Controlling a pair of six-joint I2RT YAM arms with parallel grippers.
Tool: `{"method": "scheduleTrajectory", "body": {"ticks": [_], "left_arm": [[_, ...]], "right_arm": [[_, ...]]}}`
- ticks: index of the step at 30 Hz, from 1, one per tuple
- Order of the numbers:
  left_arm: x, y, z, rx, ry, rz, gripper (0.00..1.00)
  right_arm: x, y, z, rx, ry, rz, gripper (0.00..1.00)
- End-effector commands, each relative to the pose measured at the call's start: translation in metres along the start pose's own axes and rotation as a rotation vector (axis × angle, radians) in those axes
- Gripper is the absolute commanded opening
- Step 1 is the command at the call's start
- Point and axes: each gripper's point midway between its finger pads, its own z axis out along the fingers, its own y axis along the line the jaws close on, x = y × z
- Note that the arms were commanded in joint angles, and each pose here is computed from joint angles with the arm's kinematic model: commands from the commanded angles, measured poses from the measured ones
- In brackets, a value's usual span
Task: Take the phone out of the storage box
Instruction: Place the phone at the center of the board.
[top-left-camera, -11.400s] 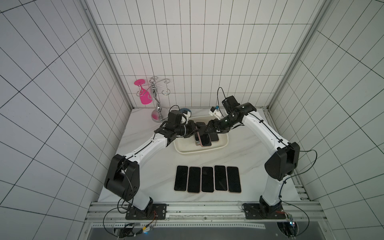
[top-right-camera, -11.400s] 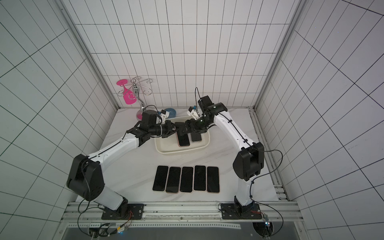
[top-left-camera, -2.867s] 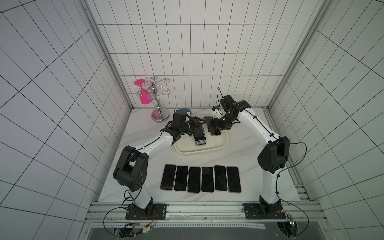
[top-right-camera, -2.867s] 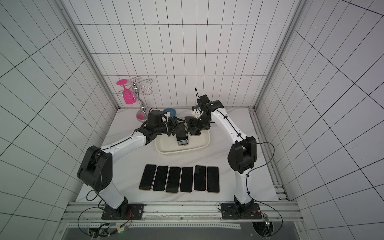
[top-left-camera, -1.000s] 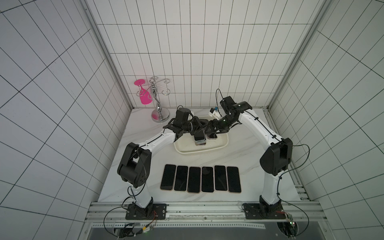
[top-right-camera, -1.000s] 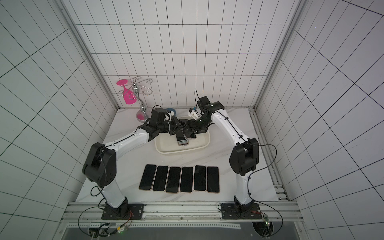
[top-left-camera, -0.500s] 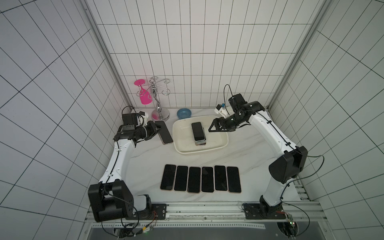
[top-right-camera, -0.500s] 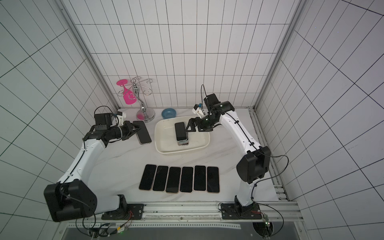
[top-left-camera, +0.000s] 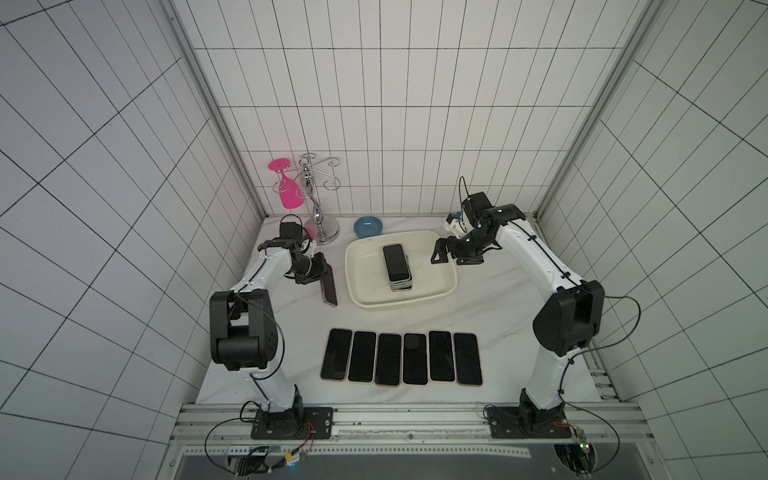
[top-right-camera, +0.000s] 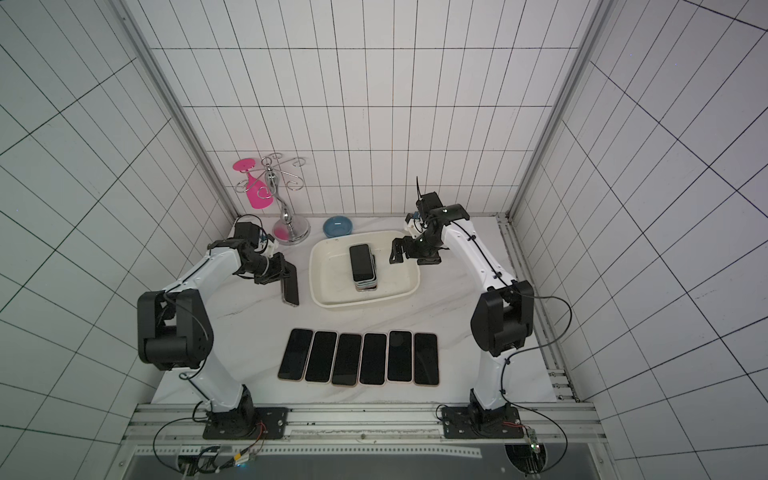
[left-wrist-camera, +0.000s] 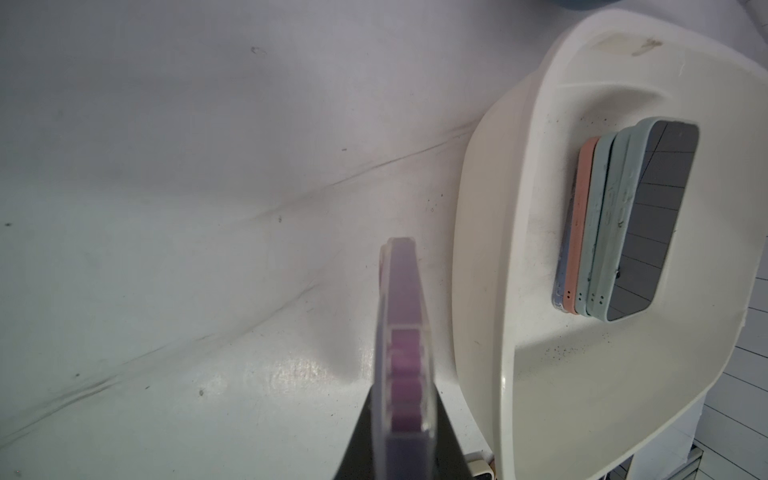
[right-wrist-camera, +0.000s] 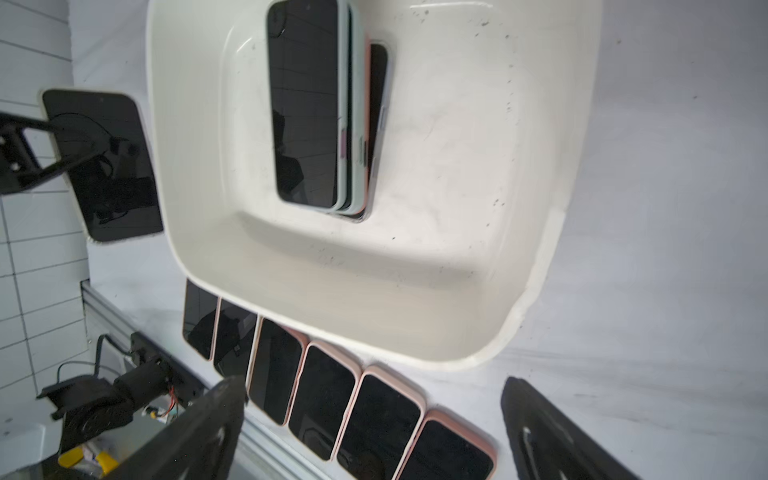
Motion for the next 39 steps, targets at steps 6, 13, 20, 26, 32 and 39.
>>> {"method": "scheduleTrajectory", "body": {"ticks": [6, 13, 20, 26, 32, 39], "left_arm": [[-0.031, -0.062, 0.016, 0.102, -0.060, 0.153, 0.00], [-0.036, -0.079, 0.024, 0.142, -0.046, 0.192, 0.00], [-0.030, -0.083, 0.027, 0.172, -0.036, 0.206, 0.00], [-0.017, -0.067, 0.018, 0.164, -0.002, 0.185, 0.00], [0.001, -0.039, 0.005, 0.111, 0.042, 0.202, 0.00], [0.022, -0.044, -0.002, 0.159, 0.064, 0.183, 0.00]], "right_arm": [[-0.005, -0.031, 0.060, 0.091, 0.125, 0.071, 0.67], [0.028, -0.050, 0.069, 0.163, 0.217, 0.106, 0.21], [0.052, -0.043, 0.066, 0.131, 0.248, 0.125, 0.23], [0.055, -0.042, 0.063, 0.137, 0.234, 0.128, 0.26], [0.040, -0.039, 0.052, 0.123, 0.189, 0.121, 0.27], [0.044, -0.037, 0.057, 0.095, 0.212, 0.105, 0.27]]}}
